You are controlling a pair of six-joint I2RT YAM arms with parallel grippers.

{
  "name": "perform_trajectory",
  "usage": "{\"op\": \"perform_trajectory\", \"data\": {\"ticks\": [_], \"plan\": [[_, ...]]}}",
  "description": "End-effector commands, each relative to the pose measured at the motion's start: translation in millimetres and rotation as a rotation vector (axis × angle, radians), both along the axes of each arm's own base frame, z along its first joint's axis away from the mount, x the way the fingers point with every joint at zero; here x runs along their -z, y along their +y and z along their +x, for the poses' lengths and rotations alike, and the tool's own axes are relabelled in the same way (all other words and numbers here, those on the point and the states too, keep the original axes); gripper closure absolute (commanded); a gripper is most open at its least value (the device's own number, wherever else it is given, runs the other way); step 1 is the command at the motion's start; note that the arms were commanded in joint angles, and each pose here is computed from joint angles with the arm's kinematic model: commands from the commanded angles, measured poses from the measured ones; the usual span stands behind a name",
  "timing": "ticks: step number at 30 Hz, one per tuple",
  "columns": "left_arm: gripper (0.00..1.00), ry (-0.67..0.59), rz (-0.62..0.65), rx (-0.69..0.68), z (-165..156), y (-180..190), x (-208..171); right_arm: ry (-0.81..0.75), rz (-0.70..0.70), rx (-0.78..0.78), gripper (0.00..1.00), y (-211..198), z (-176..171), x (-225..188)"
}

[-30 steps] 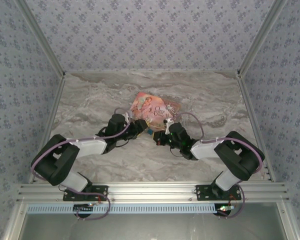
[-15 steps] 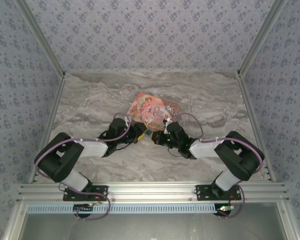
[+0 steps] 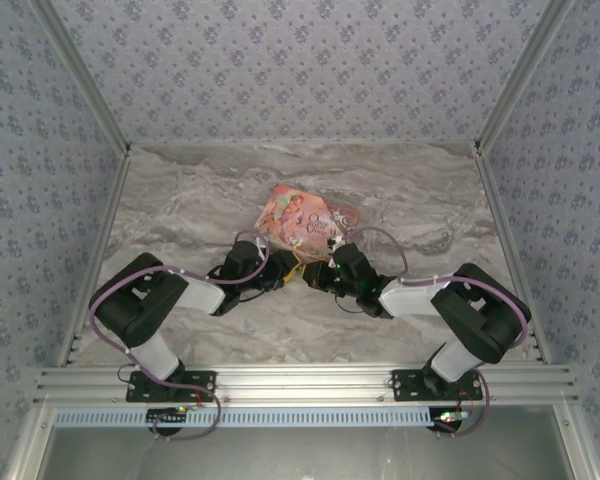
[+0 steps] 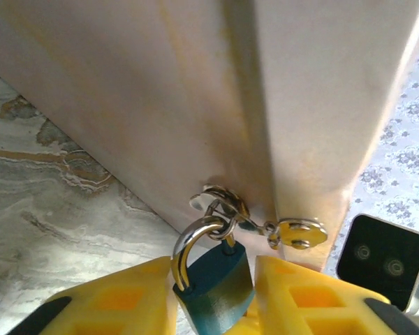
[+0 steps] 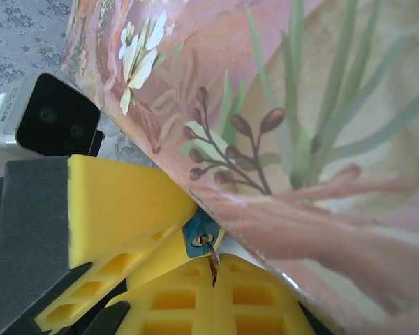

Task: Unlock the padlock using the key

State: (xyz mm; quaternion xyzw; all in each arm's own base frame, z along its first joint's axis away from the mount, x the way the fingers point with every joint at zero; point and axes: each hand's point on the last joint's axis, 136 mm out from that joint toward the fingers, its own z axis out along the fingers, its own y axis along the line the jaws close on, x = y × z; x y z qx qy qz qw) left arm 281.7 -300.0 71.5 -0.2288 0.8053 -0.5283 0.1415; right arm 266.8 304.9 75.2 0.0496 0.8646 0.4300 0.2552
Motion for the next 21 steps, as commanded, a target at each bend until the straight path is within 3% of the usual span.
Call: {"op": "perform_trajectory", "data": {"ticks": [1,8,14,18,21], "plan": [[0.71,-0.029,-0.017,-0.017,3.7,-1.9,-5.6,-0.024,0.056,0.015,0.96,7.3,4.7,-22.5],[0.85,-0.036,-0.008,-0.024,4.2,0.1,-5.9,-0.031,0.071,0.024,0.91,6.6,4.9,-27.5],[0.97,-0.058,0.011,-0.019,4.8,1.0,-13.0,-0.054,0.051,0.022,0.74,-0.3,3.6,-27.4],[1.0,-0.072,0.012,-0.02,5.3,1.3,-21.0,-0.081,-0.023,0.013,0.64,-13.7,-0.7,-23.0],[1.0,-0.073,0.0,-0.033,6.2,2.3,-27.7,-0.127,-0.123,-0.003,0.62,-29.0,-5.2,-20.4]]}}
